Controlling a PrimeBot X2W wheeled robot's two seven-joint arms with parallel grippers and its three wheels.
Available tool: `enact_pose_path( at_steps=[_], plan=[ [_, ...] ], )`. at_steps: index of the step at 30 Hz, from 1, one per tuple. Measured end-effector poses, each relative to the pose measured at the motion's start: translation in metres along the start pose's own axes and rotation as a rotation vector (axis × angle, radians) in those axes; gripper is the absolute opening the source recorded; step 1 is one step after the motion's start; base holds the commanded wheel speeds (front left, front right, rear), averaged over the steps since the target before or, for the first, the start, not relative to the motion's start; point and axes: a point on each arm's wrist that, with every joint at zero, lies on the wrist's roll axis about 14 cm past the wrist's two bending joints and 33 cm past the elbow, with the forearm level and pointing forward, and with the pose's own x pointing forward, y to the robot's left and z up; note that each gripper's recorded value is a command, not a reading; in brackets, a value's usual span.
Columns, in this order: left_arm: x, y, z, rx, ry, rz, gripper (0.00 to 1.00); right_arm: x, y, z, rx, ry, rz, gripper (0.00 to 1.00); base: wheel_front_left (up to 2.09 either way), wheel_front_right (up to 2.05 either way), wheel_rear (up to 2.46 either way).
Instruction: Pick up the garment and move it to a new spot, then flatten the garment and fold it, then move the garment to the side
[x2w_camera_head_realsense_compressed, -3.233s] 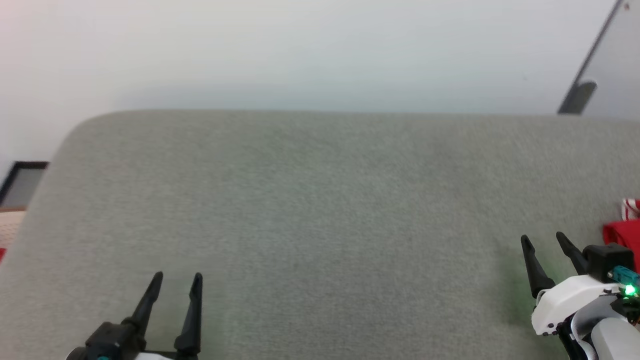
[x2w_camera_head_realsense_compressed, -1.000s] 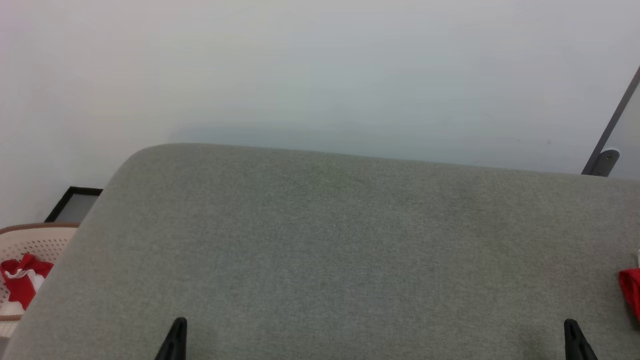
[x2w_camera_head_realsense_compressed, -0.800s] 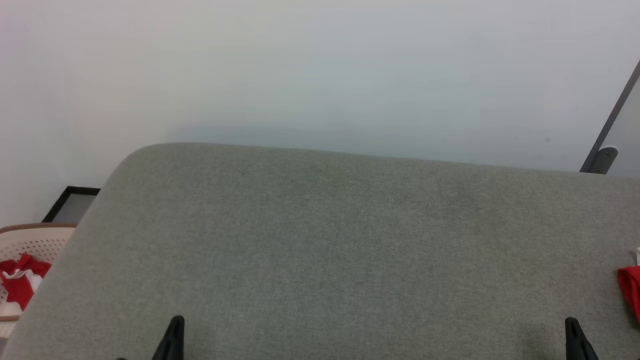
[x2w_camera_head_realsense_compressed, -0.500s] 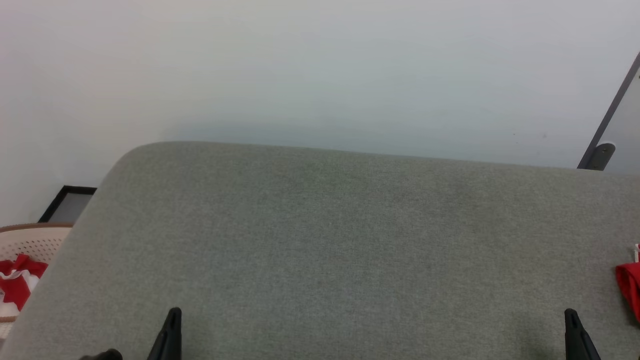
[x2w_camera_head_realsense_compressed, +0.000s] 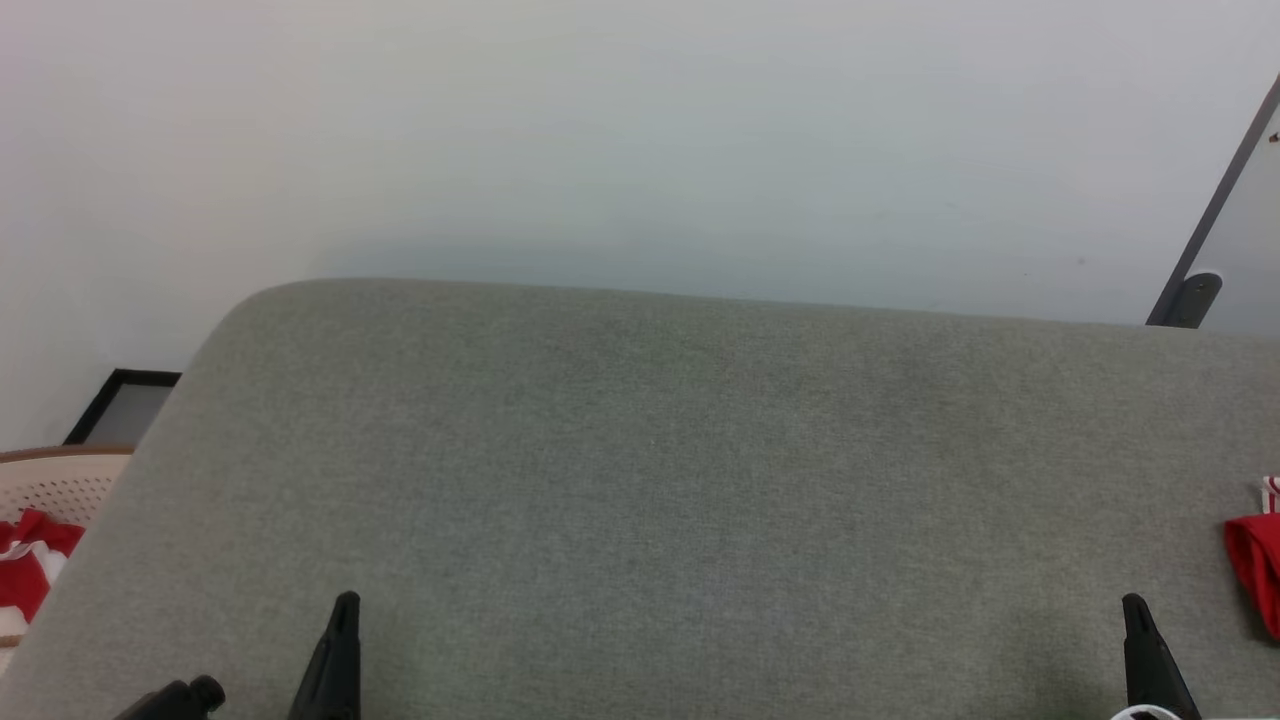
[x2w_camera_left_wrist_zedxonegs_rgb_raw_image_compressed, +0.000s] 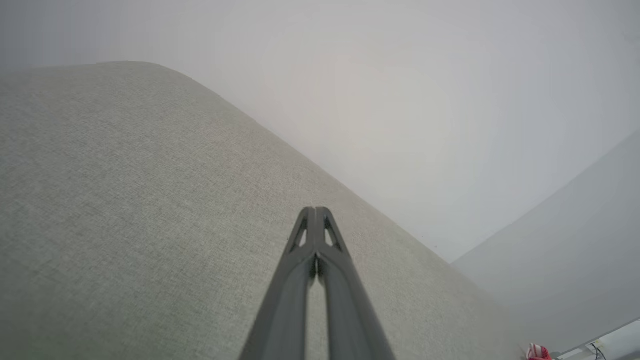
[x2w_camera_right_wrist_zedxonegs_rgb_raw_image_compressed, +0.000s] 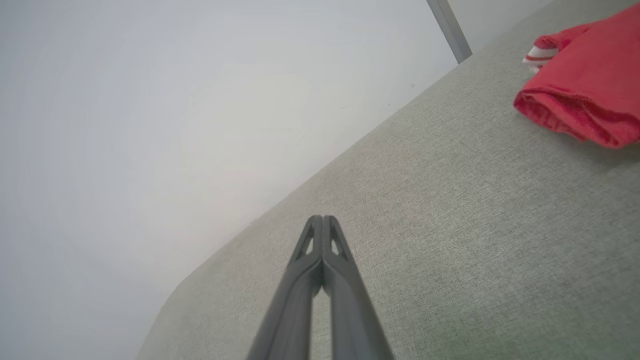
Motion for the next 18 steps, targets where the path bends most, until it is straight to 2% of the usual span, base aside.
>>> enact_pose_path(
  at_steps=[18],
  plan=[
    [0.016,-0.003,-0.004,-0.238,0.021,0.018,0.00,0.008,0.000,0.000,0.218,0.014,-0.016,0.00,0.00,0.00,0.00]
  ],
)
